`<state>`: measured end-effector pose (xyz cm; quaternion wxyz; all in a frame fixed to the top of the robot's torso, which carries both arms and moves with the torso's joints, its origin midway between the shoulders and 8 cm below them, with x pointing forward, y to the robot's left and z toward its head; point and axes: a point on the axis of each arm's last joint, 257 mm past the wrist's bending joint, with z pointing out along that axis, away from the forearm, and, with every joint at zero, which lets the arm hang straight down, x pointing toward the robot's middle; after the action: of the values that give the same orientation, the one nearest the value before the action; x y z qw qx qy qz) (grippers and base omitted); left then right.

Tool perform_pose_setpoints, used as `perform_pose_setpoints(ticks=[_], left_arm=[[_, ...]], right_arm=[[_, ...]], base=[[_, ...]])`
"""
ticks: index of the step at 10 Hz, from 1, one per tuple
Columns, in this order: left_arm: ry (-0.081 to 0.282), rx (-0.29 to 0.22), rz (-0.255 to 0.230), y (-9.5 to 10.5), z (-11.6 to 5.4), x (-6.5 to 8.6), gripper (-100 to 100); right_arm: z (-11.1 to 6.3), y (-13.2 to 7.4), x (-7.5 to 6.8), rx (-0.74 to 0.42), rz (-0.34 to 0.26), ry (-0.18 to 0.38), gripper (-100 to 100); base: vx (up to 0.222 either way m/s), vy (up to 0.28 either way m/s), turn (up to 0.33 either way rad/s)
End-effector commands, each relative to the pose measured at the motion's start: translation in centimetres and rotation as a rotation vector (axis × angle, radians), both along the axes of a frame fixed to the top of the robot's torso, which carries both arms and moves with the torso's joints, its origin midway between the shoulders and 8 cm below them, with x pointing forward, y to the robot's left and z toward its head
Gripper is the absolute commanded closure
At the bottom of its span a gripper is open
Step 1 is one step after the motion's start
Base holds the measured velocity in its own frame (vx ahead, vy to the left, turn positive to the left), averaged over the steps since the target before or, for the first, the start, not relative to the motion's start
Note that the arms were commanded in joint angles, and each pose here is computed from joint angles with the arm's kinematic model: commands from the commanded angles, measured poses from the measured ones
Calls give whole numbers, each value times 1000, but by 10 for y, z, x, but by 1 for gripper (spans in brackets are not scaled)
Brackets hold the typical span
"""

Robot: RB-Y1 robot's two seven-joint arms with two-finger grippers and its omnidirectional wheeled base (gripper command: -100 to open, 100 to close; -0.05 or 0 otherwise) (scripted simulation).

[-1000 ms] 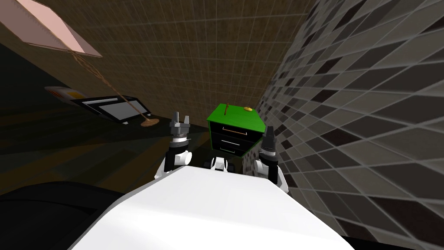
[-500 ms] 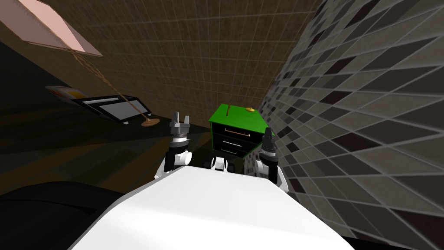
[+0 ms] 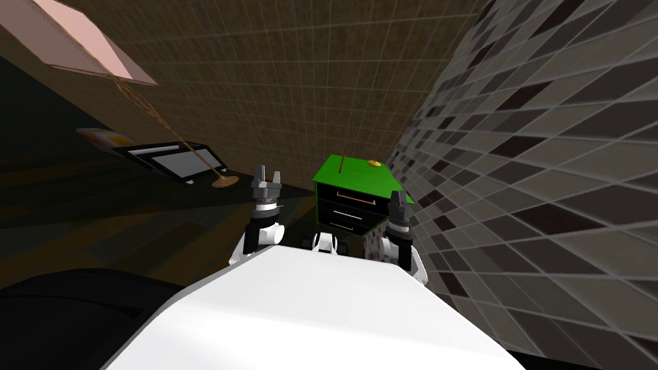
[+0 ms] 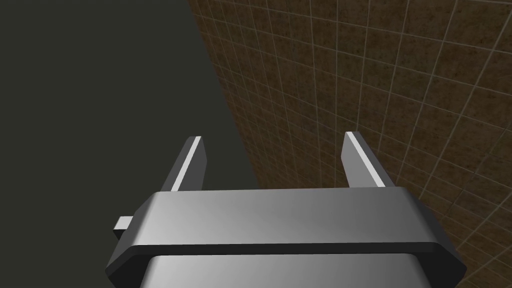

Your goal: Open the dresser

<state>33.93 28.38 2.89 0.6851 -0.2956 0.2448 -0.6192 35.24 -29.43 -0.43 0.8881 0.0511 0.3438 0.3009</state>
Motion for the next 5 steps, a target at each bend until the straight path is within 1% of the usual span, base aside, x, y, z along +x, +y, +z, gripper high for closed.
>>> perform_pose_setpoints(ticks=[1,3,4,5], left_arm=[[0,0,0,0,0,0,0],[0,0,0,0,0,0,0],[0,0,0,0,0,0,0],[0,0,0,0,0,0,0]], right_arm=[[-10,-11,1,-65,-79,-8,-100],[-11,-11,1,-101,-122,-14,-100],[-19,-22,1,-133,-163,-15,-100],[-20,-22,2,-151,-184,-17,-100]], base=[[43,56,43],[26,55,7],[35,74,45],[42,73,23]])
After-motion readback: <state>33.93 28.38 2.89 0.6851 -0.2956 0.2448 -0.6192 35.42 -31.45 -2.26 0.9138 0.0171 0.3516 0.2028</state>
